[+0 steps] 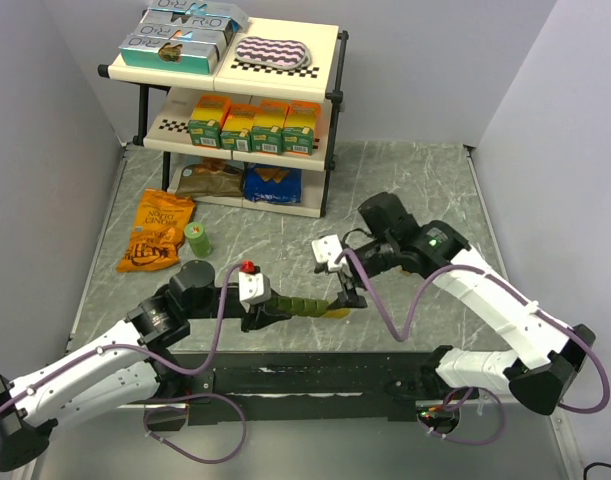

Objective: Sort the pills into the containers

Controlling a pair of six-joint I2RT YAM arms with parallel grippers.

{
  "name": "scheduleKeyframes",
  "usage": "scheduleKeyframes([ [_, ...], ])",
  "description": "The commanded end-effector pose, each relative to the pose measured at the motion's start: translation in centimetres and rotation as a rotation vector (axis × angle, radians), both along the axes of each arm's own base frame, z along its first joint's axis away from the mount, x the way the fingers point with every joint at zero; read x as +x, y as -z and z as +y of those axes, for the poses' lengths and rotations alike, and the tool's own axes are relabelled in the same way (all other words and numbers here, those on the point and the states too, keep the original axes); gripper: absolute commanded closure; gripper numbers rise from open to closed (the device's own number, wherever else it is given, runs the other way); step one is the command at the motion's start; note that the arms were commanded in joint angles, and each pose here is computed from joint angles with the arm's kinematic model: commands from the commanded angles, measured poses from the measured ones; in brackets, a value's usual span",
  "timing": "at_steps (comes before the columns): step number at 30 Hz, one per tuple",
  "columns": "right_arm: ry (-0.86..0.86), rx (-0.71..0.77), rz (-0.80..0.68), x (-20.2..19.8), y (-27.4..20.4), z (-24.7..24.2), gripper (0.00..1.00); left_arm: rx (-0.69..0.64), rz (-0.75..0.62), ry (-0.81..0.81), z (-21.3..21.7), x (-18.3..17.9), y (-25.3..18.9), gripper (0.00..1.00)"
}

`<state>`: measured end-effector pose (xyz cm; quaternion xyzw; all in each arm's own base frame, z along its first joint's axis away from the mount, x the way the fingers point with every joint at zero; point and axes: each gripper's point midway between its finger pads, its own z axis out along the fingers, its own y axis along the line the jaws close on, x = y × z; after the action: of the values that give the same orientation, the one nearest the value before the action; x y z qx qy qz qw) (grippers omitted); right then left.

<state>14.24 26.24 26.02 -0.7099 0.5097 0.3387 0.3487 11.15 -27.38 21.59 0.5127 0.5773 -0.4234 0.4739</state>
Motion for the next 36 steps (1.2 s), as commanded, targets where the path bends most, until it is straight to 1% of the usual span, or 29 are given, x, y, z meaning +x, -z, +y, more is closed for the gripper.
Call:
scheduleKeyframes([
  [1, -0.051, 0.011, 0.034, -1.0, 1.1, 1.0, 0.15, -0.104, -0.032, 0.041, -1.0, -0.2, -2.9, 0.99],
  [3, -0.046, 0.027, 0.035, -0.6, 0.5, 1.7, 0.15, -0.11, -0.012, 0.045, -1.2, -0.2, -2.9, 0.99],
  [5, -0.058, 0.048, 0.073, -1.1, -0.2, 2.2, 0.21, -0.117, -0.006, 0.049, -1.4, -0.2, -3.1, 0.99],
  [6, -0.07, 0.058, 0.085, -1.3, -0.7, 2.6, 0.24, -0.109, 0.012, 0.051, -1.6, -0.2, -2.8, 0.99],
  [7, -0.089, 0.071, 0.109, -1.8, -1.0, 2.9, 0.33, -0.108, 0.013, 0.052, -1.7, -0.2, -2.9, 0.99],
  [10, -0.096, 0.079, 0.17, -2.4, -1.6, 3.6, 0.49, -0.09, 0.031, 0.051, -1.9, 0.1, -2.7, 0.99],
  [11, -0.095, 0.079, 0.184, -2.4, -1.7, 3.7, 0.52, -0.086, 0.033, 0.054, -1.9, 0.1, -2.6, 0.99],
  [13, -0.09, 0.077, 0.181, -2.3, -1.7, 3.7, 0.53, -0.086, 0.028, 0.05, -2.0, 0.2, -2.7, 0.99],
  [15, -0.073, 0.057, 0.173, -2.1, -1.2, 3.4, 0.51, -0.089, 0.017, 0.044, -2.0, 0.3, -2.9, 0.99],
  [16, -0.075, 0.049, 0.168, -2.1, -1.0, 3.3, 0.43, -0.093, 0.009, 0.041, -1.9, 0.4, -3.1, 0.99],
  [18, -0.064, 0.01, 0.153, -2.2, 0.1, 2.3, 0.32, -0.092, 0.002, 0.038, -1.8, 0.4, -3.2, 0.99],
  [19, -0.06, -0.005, 0.142, -2.2, 0.7, 1.9, 0.25, -0.094, -0.002, 0.031, -1.7, 0.5, -3.4, 0.99],
  [22, -0.033, -0.046, 0.087, -2.0, 2.8, 0.6, 0.17, -0.108, -0.015, 0.022, -1.5, 0.4, -3.9, 0.99],
  [27, -0.025, -0.079, 0.074, -2.0, 4.4, -0.1, 0.16, -0.125, -0.007, 0.015, -1.3, 0.3, -4.2, 0.99],
  [30, -0.019, -0.103, 0.078, -1.8, 5.3, -0.2, 0.18, -0.149, -0.021, 0.006, -1.1, 0.3, -4.8, 0.99],
  [31, -0.019, -0.098, 0.078, -1.8, 5.3, -0.1, 0.22, -0.161, 0.008, 0.001, -1.1, 0.1, -5.0, 0.99],
  [33, -0.035, -0.081, 0.094, -2.2, 5.1, 0.0, 0.29, -0.182, 0.007, -0.007, -0.9, 0.1, -5.4, 0.99],
  [34, -0.037, -0.076, 0.1, -2.3, 5.0, 0.1, 0.42, -0.187, 0.006, -0.009, -0.9, 0.0, -5.5, 0.99],
  [36, -0.039, -0.074, 0.114, -2.5, 4.8, 0.2, 0.59, -0.198, 0.011, -0.018, -0.8, 0.1, -5.6, 0.99],
])
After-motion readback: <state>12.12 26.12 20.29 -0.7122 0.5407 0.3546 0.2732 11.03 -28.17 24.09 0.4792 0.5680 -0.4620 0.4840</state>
